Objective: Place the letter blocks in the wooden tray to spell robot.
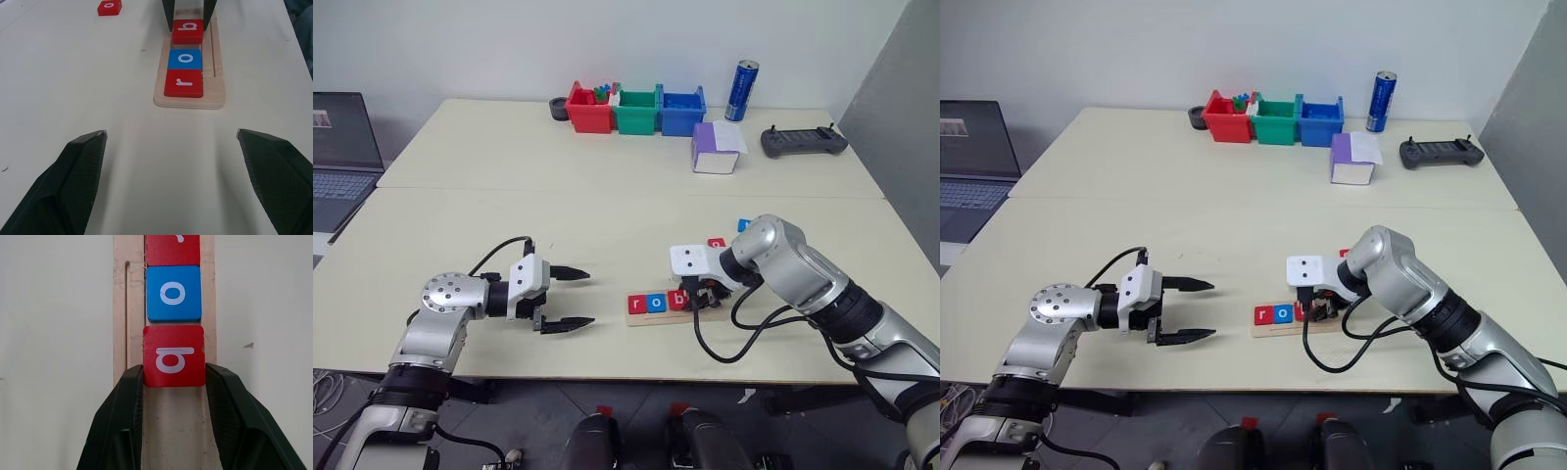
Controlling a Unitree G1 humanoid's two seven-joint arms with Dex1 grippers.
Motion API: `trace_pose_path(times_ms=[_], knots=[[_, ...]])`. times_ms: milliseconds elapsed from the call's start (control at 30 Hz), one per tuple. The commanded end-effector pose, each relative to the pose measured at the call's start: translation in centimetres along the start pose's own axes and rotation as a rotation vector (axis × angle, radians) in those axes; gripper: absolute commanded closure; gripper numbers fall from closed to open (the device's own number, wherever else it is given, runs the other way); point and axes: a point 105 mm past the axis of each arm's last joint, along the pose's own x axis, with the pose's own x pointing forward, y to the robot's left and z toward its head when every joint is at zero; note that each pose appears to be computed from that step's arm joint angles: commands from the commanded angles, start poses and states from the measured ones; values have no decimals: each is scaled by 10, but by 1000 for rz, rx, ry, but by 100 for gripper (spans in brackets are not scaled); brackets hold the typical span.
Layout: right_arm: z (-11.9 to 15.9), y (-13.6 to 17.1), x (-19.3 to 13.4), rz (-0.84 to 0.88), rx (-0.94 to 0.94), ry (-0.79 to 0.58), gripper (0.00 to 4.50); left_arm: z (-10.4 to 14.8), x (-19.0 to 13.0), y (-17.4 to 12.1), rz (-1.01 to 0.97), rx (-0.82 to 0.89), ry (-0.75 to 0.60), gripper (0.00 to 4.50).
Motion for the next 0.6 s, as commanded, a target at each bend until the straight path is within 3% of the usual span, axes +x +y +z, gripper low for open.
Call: trace_pose_path(times_ms=[33,567,600], knots=[[6,0,-1,-5,-30,-12,305,9,0,0,0,47,-9,0],[9,-3,5,-6,-30,-22,305,17,0,0,8,52,-9,0],[9,-3,5,-6,-30,-22,270,17,0,1,8,51,-9,0]])
